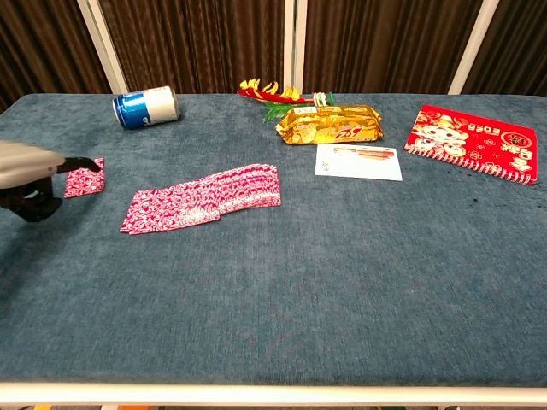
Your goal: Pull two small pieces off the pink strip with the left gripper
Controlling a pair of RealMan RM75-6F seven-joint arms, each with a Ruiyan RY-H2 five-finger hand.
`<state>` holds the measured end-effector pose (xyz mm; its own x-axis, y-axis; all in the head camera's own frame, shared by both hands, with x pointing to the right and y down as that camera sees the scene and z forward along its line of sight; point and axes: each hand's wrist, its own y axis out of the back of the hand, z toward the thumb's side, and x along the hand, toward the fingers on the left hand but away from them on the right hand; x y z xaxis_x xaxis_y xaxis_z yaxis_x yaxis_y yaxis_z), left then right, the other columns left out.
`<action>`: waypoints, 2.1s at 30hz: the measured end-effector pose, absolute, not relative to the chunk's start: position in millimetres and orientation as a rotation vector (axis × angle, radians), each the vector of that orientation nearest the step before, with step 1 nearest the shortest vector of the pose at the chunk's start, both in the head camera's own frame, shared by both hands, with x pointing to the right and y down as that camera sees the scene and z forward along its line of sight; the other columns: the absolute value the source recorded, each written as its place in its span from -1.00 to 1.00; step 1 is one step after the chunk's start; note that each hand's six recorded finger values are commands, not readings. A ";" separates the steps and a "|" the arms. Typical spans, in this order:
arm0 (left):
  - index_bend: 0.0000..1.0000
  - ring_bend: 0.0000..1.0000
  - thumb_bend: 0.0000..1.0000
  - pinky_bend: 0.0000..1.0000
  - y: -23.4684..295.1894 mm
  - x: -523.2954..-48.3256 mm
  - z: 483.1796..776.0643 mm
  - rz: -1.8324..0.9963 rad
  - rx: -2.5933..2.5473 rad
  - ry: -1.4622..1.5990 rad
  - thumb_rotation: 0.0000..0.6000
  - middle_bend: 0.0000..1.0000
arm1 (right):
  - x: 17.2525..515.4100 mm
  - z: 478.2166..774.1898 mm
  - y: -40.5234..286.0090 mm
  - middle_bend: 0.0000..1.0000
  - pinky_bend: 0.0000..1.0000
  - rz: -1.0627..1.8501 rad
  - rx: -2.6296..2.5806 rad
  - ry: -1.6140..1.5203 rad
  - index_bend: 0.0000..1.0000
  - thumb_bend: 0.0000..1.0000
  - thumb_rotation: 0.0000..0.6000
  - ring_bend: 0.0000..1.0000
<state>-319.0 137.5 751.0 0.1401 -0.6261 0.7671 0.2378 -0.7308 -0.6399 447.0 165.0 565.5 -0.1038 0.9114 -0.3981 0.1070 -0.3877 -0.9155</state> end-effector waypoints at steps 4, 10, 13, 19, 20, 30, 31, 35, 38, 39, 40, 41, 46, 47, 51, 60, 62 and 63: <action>-0.85 0.76 0.20 0.72 149.7 -291.9 740.8 -1.582 -1.809 0.330 1.00 0.74 | 447.8 565.6 165.6 -1.00 -1.00 1.561 -1.511 -1.151 -1.00 -0.59 1.00 -1.00; -0.85 0.76 0.20 0.72 169.0 -273.7 742.3 -1.554 -1.864 0.240 1.00 0.74 | 452.9 562.8 166.2 -1.00 -1.00 1.564 -1.501 -1.165 -1.00 -0.59 1.00 -1.00; -0.85 0.76 0.20 0.72 171.2 -271.5 744.4 -1.562 -1.874 0.229 1.00 0.74 | 456.0 562.0 166.8 -1.00 -1.00 1.568 -1.497 -1.173 -1.00 -0.59 1.00 -1.00; -0.85 0.76 0.20 0.72 170.1 -266.1 742.6 -1.548 -1.878 0.236 1.00 0.74 | 458.1 565.1 167.8 -1.00 -1.00 1.576 -1.503 -1.174 -1.00 -0.59 1.00 -1.00; -0.85 0.76 0.20 0.72 170.0 -265.4 742.9 -1.546 -1.879 0.237 1.00 0.74 | 457.9 565.6 168.0 -1.00 -1.00 1.576 -1.505 -1.173 -1.00 -0.59 1.00 -1.00; -0.85 0.76 0.22 0.72 174.4 -261.9 754.3 -1.564 -1.894 0.204 1.00 0.74 | 460.2 563.6 168.2 -1.00 -1.00 1.577 -1.495 -1.178 -1.00 -0.59 1.00 -1.00; -0.85 0.76 0.22 0.72 175.0 -262.3 754.6 -1.567 -1.894 0.201 1.00 0.74 | 460.7 563.3 168.3 -1.00 -1.00 1.577 -1.494 -1.179 -1.00 -0.59 1.00 -1.00; -0.85 0.76 0.22 0.72 175.8 -264.2 753.3 -1.571 -1.885 0.198 1.00 0.74 | 461.3 564.0 168.8 -1.00 -1.00 1.578 -1.497 -1.181 -1.00 -0.59 1.00 -1.00; -0.85 0.76 0.22 0.72 178.8 -268.0 750.8 -1.579 -1.880 0.198 1.00 0.74 | 461.1 565.5 169.2 -1.00 -1.00 1.579 -1.503 -1.180 -1.00 -0.59 1.00 -1.00; -0.85 0.76 0.22 0.72 179.9 -269.2 750.0 -1.582 -1.879 0.199 1.00 0.74 | 461.0 565.9 169.2 -1.00 -1.00 1.578 -1.504 -1.180 -1.00 -0.59 1.00 -1.00; -0.85 0.76 0.22 0.72 181.3 -270.5 749.3 -1.586 -1.879 0.199 1.00 0.74 | 460.7 566.4 169.0 -1.00 -1.00 1.577 -1.506 -1.180 -1.00 -0.59 1.00 -1.00; -0.85 0.76 0.22 0.72 183.4 -272.6 748.3 -1.591 -1.878 0.198 1.00 0.74 | 460.6 566.5 169.0 -1.00 -1.00 1.577 -1.507 -1.180 -1.00 -0.59 1.00 -1.00; -0.85 0.76 0.22 0.72 195.0 -285.0 744.8 -1.628 -1.878 0.202 1.00 0.74 | 460.5 566.7 169.4 -1.00 -1.00 1.574 -1.509 -1.180 -1.00 -0.59 1.00 -1.00; -0.85 0.76 0.22 0.72 196.9 -287.5 744.2 -1.636 -1.877 0.202 1.00 0.74 | 460.5 566.6 169.7 -1.00 -1.00 1.573 -1.509 -1.180 -1.00 -0.59 1.00 -1.00; -0.85 0.76 0.22 0.72 204.4 -299.2 741.0 -1.672 -1.871 0.209 1.00 0.74 | 460.4 566.3 170.4 -1.00 -1.00 1.570 -1.510 -1.181 -1.00 -0.59 1.00 -1.00; -0.84 0.76 0.22 0.72 218.2 -324.6 730.5 -1.748 -1.863 0.235 1.00 0.74 | 458.3 564.1 170.0 -1.00 -1.00 1.555 -1.515 -1.184 -1.00 -0.59 1.00 -1.00; -0.84 0.76 0.22 0.72 219.4 -327.1 726.9 -1.754 -1.864 0.244 1.00 0.74 | 457.8 564.2 170.3 -1.00 -1.00 1.553 -1.517 -1.183 -1.00 -0.59 1.00 -1.00; -0.84 0.76 0.22 0.72 219.8 -328.4 725.4 -1.757 -1.862 0.247 1.00 0.74 | 457.6 564.2 170.5 -1.00 -1.00 1.553 -1.517 -1.182 -1.00 -0.59 1.00 -1.00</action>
<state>-328.4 219.8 725.4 0.1234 -0.4965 0.8592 0.2409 -0.8249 -0.5113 457.6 170.5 564.2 -0.1123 0.9134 -0.3912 0.1336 -0.3762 -0.9168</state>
